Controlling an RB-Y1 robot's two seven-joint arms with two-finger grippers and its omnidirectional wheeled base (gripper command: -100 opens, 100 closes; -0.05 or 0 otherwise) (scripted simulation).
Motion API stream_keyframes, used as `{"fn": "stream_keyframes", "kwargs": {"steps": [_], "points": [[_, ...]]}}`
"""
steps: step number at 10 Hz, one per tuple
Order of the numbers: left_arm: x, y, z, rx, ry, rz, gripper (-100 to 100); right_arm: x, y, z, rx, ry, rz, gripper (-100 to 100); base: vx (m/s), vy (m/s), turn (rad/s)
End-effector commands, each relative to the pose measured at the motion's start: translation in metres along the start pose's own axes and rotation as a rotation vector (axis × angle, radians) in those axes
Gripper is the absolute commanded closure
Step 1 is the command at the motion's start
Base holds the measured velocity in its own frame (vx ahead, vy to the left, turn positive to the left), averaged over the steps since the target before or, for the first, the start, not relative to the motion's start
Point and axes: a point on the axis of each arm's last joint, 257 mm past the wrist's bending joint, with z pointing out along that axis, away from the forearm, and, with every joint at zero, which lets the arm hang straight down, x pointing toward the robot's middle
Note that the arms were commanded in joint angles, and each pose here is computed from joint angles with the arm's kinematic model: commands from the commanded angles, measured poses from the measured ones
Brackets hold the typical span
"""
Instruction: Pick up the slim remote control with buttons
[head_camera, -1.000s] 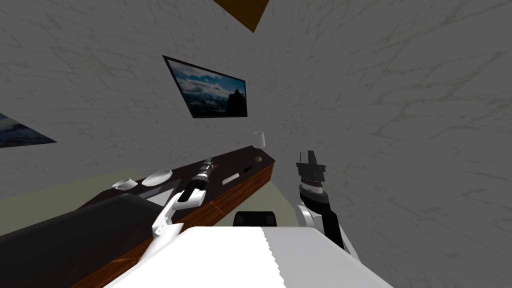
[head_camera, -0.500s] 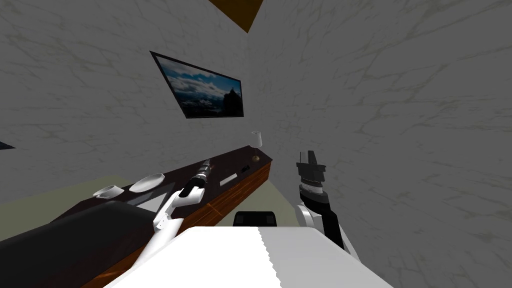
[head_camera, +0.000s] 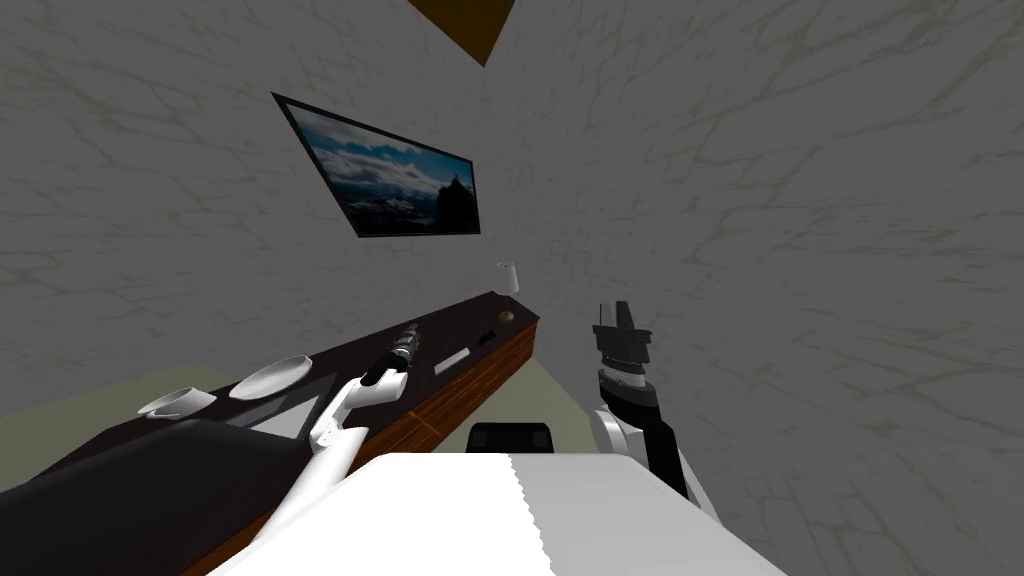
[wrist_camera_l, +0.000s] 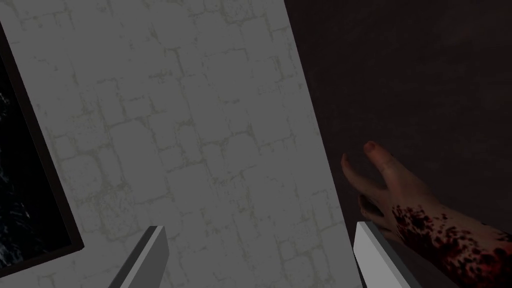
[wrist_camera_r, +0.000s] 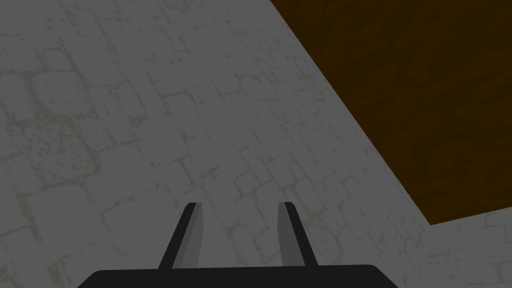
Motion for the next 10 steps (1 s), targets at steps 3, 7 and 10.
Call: {"fn": "stream_keyframes", "kwargs": {"steps": [3, 7, 10], "points": [[-0.015, 0.038, 0.005, -0.135, -0.037, -0.036, -100, 0.0, 0.0, 0.0, 0.0, 0.0, 0.0, 0, -0.011, 0.0, -0.12], [-0.034, 0.08, 0.009, -0.282, -0.081, -0.095, -100, 0.0, 0.0, 0.0, 0.0, 0.0, 0.0, 0, 0.0, 0.0, -0.11], [-0.042, 0.111, 0.005, -0.384, -0.106, -0.131, -100, 0.0, 0.0, 0.0, 0.0, 0.0, 0.0, 0, 0.007, 0.004, -0.114]]}}
